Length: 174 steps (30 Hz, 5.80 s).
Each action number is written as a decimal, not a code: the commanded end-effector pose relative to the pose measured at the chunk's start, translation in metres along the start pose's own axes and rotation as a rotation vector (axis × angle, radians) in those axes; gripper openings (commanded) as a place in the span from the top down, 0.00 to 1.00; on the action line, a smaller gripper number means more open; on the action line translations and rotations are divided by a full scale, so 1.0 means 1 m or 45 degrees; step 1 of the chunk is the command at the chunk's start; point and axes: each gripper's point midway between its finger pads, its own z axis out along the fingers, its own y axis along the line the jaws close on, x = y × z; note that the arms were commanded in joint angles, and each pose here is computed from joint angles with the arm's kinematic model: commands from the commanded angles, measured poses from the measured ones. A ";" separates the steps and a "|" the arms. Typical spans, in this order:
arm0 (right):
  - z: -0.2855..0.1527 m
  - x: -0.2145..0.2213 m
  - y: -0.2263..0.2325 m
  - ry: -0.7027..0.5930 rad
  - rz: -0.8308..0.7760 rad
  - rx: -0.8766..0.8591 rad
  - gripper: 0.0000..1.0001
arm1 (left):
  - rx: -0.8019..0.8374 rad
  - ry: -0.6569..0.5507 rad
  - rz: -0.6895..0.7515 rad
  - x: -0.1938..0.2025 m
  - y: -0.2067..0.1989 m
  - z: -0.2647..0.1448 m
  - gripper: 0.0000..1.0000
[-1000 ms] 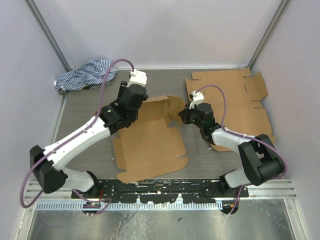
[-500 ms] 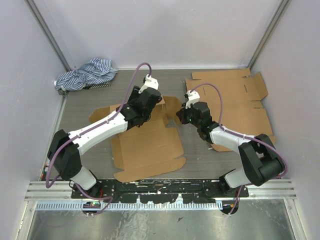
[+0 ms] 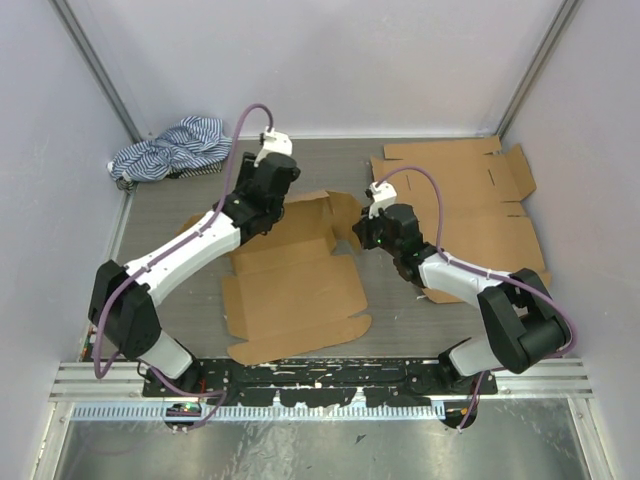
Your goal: Fold the paper box
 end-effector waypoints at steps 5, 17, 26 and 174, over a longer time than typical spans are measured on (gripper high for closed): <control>0.001 -0.002 0.008 -0.010 -0.066 -0.011 0.99 | 0.040 0.018 -0.181 0.024 0.009 0.026 0.49; 0.011 0.001 0.022 0.033 -0.098 -0.056 0.99 | -0.043 0.108 0.006 0.066 -0.019 0.038 0.50; 0.010 -0.003 0.030 0.056 -0.110 -0.105 0.96 | -0.043 0.134 0.069 0.077 -0.031 0.039 0.51; 0.008 -0.037 -0.003 0.550 0.220 0.171 0.99 | 0.128 0.484 -0.439 0.059 0.071 -0.027 0.49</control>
